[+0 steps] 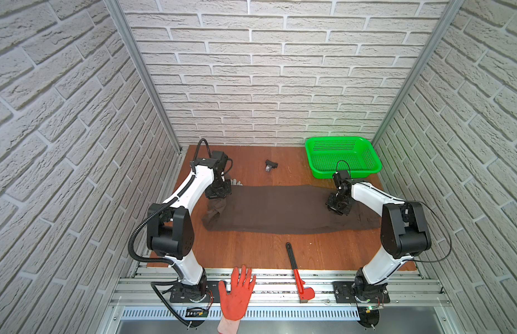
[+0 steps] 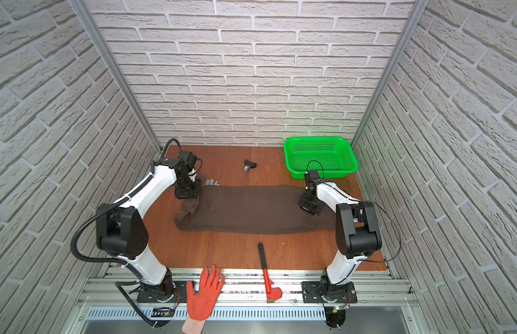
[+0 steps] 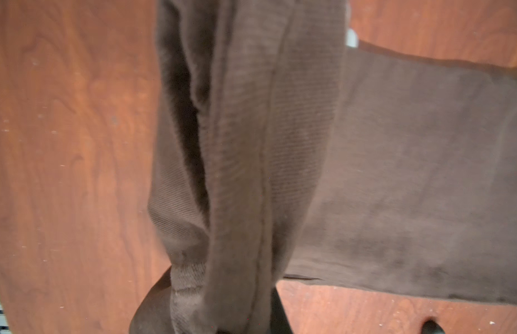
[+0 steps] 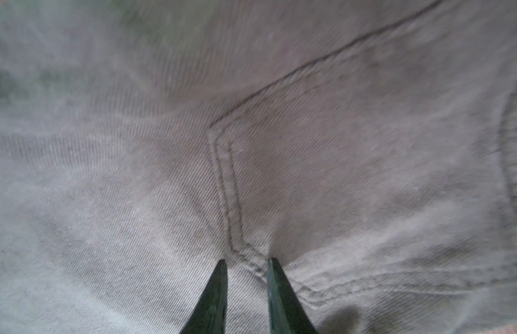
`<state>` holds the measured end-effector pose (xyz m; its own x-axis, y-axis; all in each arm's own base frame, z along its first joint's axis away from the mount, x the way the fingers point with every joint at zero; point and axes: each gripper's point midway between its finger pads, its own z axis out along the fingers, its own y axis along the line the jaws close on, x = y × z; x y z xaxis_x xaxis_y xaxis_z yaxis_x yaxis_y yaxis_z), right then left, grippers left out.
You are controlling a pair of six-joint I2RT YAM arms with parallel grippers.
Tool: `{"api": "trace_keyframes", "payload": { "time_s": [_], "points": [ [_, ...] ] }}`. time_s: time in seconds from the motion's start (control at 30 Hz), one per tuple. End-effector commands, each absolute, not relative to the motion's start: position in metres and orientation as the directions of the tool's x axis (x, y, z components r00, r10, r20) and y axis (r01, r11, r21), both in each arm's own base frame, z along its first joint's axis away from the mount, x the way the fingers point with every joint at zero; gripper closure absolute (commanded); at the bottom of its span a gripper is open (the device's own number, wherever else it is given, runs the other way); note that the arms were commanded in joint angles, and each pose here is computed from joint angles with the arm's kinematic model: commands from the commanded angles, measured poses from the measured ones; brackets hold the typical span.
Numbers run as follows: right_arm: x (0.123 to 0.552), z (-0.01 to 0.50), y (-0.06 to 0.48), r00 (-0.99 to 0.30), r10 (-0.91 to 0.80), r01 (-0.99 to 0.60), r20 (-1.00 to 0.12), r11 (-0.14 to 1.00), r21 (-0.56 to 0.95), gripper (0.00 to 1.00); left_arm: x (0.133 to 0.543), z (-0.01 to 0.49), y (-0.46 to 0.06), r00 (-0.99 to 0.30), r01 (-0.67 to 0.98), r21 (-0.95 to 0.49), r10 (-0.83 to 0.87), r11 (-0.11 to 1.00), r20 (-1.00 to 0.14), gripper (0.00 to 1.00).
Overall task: Fold and stack the trousers
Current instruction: Fold the trousers at the center of the table.
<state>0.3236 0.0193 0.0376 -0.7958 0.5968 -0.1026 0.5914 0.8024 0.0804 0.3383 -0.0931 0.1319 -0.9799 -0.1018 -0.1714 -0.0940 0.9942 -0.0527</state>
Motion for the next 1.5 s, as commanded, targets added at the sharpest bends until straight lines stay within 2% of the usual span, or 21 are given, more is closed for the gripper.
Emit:
{"api": "trace_keyframes", "payload": {
  "time_s": [0.0, 0.2, 0.47, 0.93, 1.27, 1.47],
  "points": [
    [0.322, 0.047, 0.021, -0.789, 0.601, 0.593, -0.128, 0.799, 0.101, 0.73, 0.341, 0.139, -0.122, -0.958, -0.146, -0.059, -0.156, 0.988, -0.242, 1.00],
    [0.321, 0.049, 0.019, -0.789, 0.599, 0.592, -0.137, 0.801, 0.092, 0.73, 0.357, 0.140, -0.188, -0.903, -0.176, -0.115, -0.207, 0.978, -0.376, 1.00],
    [0.321, 0.061, 0.013, -0.788, 0.592, 0.588, -0.168, 0.805, 0.076, 0.73, 0.362, 0.146, -0.279, -0.906, -0.057, -0.153, -0.115, 0.987, -0.407, 1.00],
    [0.320, 0.071, 0.001, -0.774, 0.606, 0.604, -0.185, 0.794, 0.074, 0.73, 0.344, 0.143, -0.372, -0.955, 0.055, -0.286, -0.033, 0.957, -0.294, 1.00],
    [0.316, 0.077, -0.007, -0.762, 0.618, 0.616, -0.194, 0.784, 0.075, 0.73, 0.332, 0.155, -0.408, -0.975, 0.085, -0.384, -0.003, 0.919, -0.224, 1.00],
    [0.314, 0.078, -0.009, -0.760, 0.620, 0.619, -0.195, 0.782, 0.076, 0.73, 0.326, 0.145, -0.428, -0.985, 0.068, -0.439, -0.009, 0.896, -0.172, 1.00]
  ]
}}
